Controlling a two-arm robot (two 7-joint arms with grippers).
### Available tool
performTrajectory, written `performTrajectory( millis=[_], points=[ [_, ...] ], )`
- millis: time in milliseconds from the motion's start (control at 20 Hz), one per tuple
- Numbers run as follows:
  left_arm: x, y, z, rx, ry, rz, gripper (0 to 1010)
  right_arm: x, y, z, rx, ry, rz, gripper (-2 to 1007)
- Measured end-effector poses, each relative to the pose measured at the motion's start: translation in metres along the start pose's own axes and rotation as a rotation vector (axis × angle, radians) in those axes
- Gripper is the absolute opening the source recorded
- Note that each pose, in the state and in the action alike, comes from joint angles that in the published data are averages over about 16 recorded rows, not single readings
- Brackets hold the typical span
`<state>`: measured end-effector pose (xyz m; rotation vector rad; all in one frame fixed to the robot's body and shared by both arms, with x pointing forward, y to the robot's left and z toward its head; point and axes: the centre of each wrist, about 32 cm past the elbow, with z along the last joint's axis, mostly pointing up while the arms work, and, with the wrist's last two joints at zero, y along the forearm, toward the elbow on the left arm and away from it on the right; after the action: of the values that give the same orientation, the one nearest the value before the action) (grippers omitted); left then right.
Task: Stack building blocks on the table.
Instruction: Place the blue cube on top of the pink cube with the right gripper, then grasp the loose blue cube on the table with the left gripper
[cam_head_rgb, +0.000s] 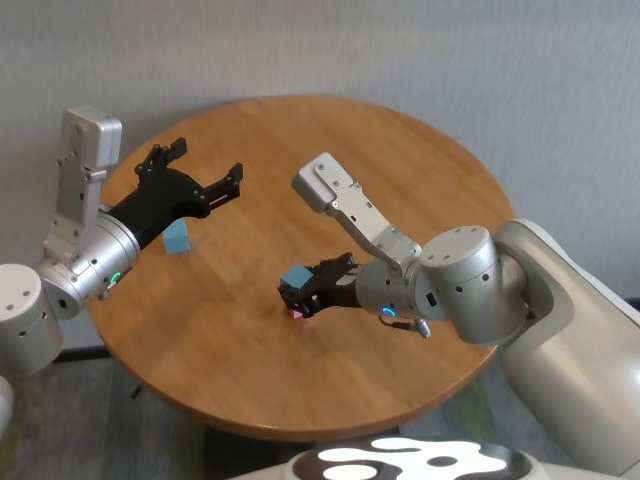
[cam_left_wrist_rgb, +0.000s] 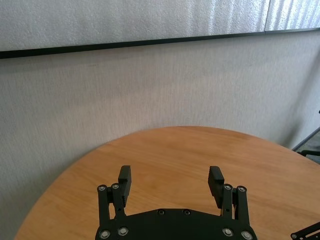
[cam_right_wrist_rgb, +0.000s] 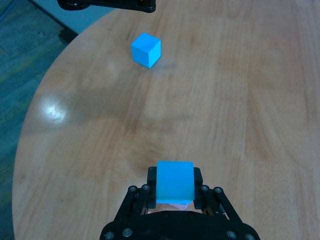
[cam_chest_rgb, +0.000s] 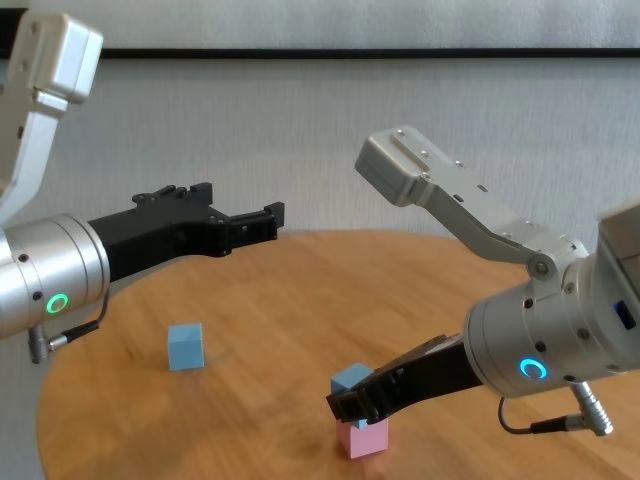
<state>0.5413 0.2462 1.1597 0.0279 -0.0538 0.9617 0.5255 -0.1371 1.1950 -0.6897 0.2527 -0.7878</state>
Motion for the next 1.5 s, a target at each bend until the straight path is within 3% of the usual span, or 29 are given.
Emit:
performTrajectory(
  millis=[450,1000,1250,1500],
  points=[
    [0.0,0.0,0.0,0.0,0.0,0.0,1000,0.0,0.0,-0.0001,0.0,0.0,0.0,470],
    [0.0,0.0,0.0,0.0,0.0,0.0,1000,-0.0007,-0.0013,-0.001,0.006,-0.007,-0.003,827],
    [0.0,0.0,0.0,0.0,0.0,0.0,1000,-0.0021,-0.0063,-0.0025,0.04,-0.025,-0.012,941],
    [0.0,0.0,0.0,0.0,0.0,0.0,1000,-0.0038,-0.0143,-0.0051,0.1,-0.055,-0.033,997]
  ],
)
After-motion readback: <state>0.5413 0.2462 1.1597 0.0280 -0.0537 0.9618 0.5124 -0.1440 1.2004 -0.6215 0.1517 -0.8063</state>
